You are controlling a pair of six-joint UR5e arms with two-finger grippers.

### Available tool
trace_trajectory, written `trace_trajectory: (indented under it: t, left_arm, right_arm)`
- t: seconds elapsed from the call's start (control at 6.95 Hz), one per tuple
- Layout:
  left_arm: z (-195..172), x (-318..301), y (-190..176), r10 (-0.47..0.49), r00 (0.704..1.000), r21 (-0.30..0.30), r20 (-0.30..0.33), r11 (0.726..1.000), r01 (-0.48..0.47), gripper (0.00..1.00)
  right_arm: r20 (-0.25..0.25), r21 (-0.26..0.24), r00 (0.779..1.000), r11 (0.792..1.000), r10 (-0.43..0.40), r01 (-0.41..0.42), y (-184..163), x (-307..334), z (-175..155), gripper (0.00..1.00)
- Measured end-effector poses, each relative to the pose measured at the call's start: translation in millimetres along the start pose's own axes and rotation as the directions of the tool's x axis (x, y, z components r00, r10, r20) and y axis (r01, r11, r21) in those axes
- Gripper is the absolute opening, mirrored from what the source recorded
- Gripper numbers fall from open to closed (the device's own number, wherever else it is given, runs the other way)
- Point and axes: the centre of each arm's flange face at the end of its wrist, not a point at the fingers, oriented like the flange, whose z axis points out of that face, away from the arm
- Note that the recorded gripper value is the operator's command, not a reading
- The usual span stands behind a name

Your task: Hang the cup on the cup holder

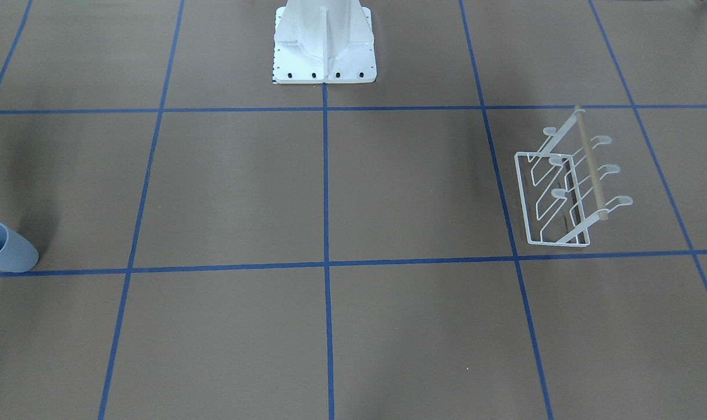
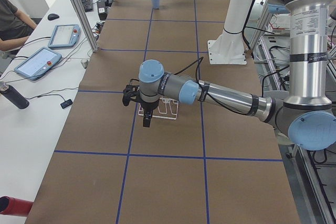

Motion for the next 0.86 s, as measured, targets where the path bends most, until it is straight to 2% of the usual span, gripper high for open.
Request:
trace_trajectory:
  t: [0.29,0.58,0.72,0.86]
  left_arm:
    - [-3.0,5.9,-0.6,0.005,1.0,0.002,-0.027,1.0,-0.005,0.99]
    - [-2.3,5.6,-1.3,0.003,1.0,0.0,-0.03,1.0,-0.003,0.99]
    - [-2.3,5.4,-1.0,0.002,1.0,-0.001,-0.03,1.0,-0.002,0.99]
    - [-1.9,4.7,-1.1,0.001,1.0,-0.001,-0.028,1.0,-0.001,0.98]
  right_arm:
    - [-0.016,0.016,1.0,1.0,0.001,-0.001,-10.5,3.5,37.0,1.0]
    - [-0.028,0.037,0.995,0.995,0.094,-0.093,-20.5,-16.2,64.3,1.0]
    - [-0.033,0.031,0.993,0.993,0.11,-0.109,-21.6,-20.5,75.9,0.99]
    - [-0.038,0.021,0.993,0.994,0.111,-0.11,-22.7,-22.8,87.6,0.93]
